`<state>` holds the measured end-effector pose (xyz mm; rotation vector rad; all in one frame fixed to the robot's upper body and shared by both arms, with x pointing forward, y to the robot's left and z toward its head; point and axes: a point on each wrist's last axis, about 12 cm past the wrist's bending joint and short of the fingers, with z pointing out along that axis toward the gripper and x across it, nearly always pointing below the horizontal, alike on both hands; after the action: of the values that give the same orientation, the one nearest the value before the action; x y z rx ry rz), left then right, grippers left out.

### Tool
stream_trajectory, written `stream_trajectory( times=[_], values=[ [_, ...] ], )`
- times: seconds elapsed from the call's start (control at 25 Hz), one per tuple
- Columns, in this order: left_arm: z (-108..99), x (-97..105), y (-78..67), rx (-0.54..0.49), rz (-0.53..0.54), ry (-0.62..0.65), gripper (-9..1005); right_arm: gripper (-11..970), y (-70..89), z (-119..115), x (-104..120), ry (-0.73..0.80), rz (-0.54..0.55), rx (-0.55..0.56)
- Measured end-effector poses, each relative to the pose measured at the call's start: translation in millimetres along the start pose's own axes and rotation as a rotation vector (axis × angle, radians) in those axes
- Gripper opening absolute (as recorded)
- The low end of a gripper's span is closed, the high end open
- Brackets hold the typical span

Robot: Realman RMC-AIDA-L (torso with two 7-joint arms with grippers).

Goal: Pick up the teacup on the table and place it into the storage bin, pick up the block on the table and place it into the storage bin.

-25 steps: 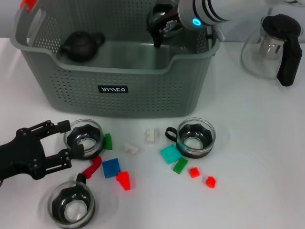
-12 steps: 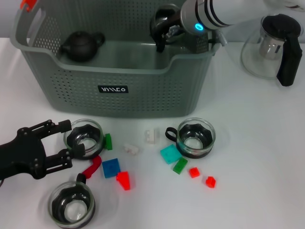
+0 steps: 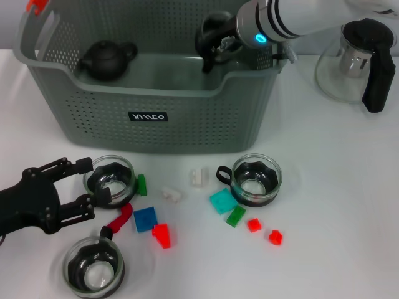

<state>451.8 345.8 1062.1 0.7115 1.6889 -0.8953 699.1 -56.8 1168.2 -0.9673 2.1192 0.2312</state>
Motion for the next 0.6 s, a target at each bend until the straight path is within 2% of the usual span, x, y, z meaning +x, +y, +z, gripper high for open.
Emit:
stream_trajectory(
  times=[0.24, 0.44, 0.6],
  values=[
    [1, -1, 0.5, 0.000, 0.001, -0.002, 776, 108, -2.0, -1, -2, -0.008, 0.012, 0.003],
    [1, -1, 1.0, -0.004, 0.002, -0.008, 776, 329, -4.3, -8, -12, -0.039, 0.036, -0.025],
    [-1, -2, 2.1, -0.011, 0.005, -0.009, 776, 532, -10.5, -38, -28, -0.145, 0.068, -0.133]
  ],
)
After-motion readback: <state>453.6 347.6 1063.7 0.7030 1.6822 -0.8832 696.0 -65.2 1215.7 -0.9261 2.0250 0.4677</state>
